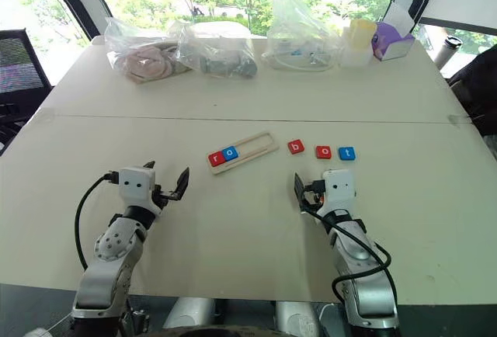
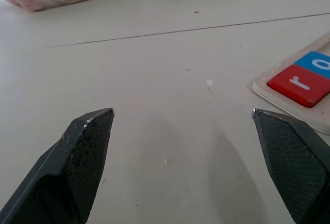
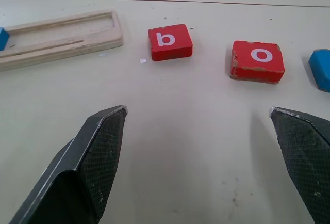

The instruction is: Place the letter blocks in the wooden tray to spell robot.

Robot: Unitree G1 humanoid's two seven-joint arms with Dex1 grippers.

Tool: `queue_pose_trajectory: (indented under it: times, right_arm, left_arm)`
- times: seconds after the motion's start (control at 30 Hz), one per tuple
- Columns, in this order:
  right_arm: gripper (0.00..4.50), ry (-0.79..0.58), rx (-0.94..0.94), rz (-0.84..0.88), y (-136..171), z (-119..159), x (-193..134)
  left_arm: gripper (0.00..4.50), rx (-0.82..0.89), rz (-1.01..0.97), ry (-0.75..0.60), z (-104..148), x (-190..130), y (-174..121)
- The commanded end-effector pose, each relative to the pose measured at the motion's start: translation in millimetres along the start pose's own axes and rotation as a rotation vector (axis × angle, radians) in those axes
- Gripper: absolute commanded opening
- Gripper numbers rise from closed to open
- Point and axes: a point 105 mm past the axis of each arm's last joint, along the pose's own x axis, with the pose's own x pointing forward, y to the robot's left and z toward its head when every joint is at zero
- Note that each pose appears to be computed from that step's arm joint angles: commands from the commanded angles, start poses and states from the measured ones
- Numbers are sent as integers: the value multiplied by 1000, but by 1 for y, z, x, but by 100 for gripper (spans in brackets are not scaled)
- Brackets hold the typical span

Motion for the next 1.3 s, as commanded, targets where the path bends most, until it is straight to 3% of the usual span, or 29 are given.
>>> queue_pose_trajectory:
  times: [0.03,0.23,0.6,0.9,1.17,1.3]
  right_arm:
    - [448,-61,-15,-16,-5,16,-6]
    - [448,-75,-28,-23,-5,21,-9]
    - [448,-98,-65,-16,-6,30,-11]
    - [448,-119,-134,109,6,44,-11]
    - [448,-89,-237,380,23,58,-18]
    - [448,-81,-289,425,20,66,-19]
  left_arm:
    - [450,18,-59,-56,11,1,-6]
    - [450,10,-168,-87,19,0,-16]
    - [450,27,-192,-107,21,2,-19]
    - [450,50,-256,-122,31,4,-19]
    - [450,174,-606,-81,44,18,-17]
    - [450,203,-765,-19,47,34,-10]
